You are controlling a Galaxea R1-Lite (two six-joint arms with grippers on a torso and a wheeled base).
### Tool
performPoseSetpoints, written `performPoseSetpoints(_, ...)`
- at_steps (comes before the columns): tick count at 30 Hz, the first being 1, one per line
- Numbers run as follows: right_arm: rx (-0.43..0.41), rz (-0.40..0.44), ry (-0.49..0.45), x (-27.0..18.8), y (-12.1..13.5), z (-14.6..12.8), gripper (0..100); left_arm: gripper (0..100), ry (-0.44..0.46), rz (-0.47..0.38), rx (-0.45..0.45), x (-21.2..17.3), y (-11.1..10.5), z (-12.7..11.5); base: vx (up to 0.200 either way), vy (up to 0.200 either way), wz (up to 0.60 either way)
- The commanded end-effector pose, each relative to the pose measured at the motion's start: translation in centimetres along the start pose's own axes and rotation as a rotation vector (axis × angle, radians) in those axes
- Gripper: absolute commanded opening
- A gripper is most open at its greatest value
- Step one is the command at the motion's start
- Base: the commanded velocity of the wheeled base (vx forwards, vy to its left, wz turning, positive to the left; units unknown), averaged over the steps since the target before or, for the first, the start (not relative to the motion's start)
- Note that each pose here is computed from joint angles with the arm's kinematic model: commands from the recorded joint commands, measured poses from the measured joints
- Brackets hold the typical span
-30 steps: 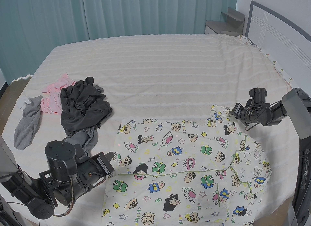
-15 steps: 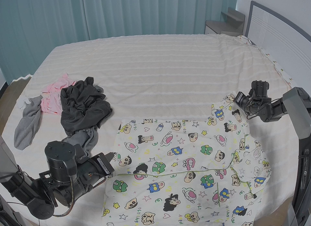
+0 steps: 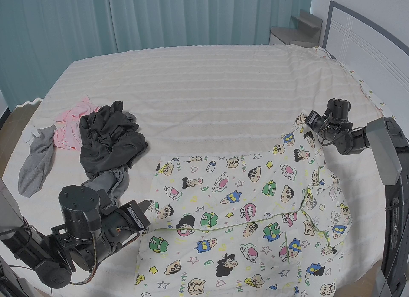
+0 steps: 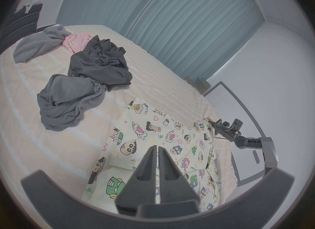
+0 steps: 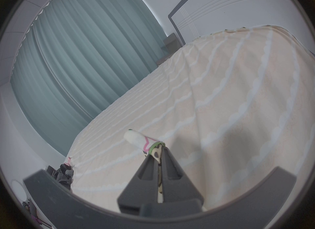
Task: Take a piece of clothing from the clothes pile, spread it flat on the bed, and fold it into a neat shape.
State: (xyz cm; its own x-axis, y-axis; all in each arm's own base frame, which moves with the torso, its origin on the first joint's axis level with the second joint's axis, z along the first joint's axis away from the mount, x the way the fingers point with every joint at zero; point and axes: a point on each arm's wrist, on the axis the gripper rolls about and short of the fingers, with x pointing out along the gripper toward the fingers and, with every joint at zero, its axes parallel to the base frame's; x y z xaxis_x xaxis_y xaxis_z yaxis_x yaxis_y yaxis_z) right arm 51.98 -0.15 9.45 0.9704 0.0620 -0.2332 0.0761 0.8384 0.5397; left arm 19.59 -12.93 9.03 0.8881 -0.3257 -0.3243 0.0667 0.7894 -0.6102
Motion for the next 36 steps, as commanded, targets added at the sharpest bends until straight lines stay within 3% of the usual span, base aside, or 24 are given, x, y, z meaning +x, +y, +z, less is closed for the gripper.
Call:
performPoseSetpoints(1, -0.011, -0.008, -0.012, 1.0, -0.4, -0.3, 0, 0, 0.002, 0.000, -0.004, 0.0, 0.0, 0.0, 0.000, 0.000, 0.00)
performPoseSetpoints(7, -0.029, -0.019, 0.003, 1.1, -0.8, -0.8, 0, 0, 0.003, 0.006, -0.002, 0.1, 0.1, -0.1, 0.000, 0.000, 0.00)
performPoseSetpoints(8, -0.030, -0.022, 0.005, 1.1, -0.9, -0.8, 100, 0, 0.002, 0.007, -0.002, 0.1, 0.1, -0.1, 0.000, 0.000, 0.00)
performPoseSetpoints(16, -0.019, -0.059, 0.048, -2.2, -1.0, 0.0, 100, 0, -0.027, -0.002, -0.019, 1.1, -0.2, 0.7, 0.000, 0.000, 0.00)
performPoseSetpoints(20, -0.010, -0.080, 0.060, -3.9, -1.1, 0.6, 100, 0, -0.092, 0.037, -0.022, 3.6, 0.2, 2.7, 0.000, 0.000, 0.00)
performPoseSetpoints(21, 0.000, -0.095, 0.090, -5.5, -1.2, 0.3, 100, 0, -0.101, 0.093, -0.014, 5.8, 0.7, 4.2, 0.000, 0.000, 0.00)
performPoseSetpoints(25, 0.003, -0.106, 0.141, -8.3, -1.4, -0.7, 100, 0, -0.054, 0.202, -0.023, 9.9, 0.8, 7.6, 0.000, 0.000, 0.00)
performPoseSetpoints(28, 0.006, -0.101, 0.124, -10.3, -1.5, -0.9, 100, 0, 0.039, 0.212, -0.031, 11.9, 0.7, 8.8, 0.000, 0.000, 0.00)
performPoseSetpoints(31, 0.007, -0.105, 0.117, -12.0, -2.1, -1.5, 100, 0, 0.066, 0.226, -0.030, 14.2, 0.8, 9.4, 0.000, 0.000, 0.00)
performPoseSetpoints(32, 0.007, -0.105, 0.117, -12.0, -2.1, -1.5, 100, 100, 0.066, 0.226, -0.030, 14.2, 0.8, 9.4, 0.000, 0.000, 0.00)
performPoseSetpoints(36, 0.013, -0.101, 0.107, -13.6, -2.3, -2.1, 100, 100, 0.105, 0.254, -0.028, 18.0, 1.7, 8.8, 0.000, 0.000, 0.00)
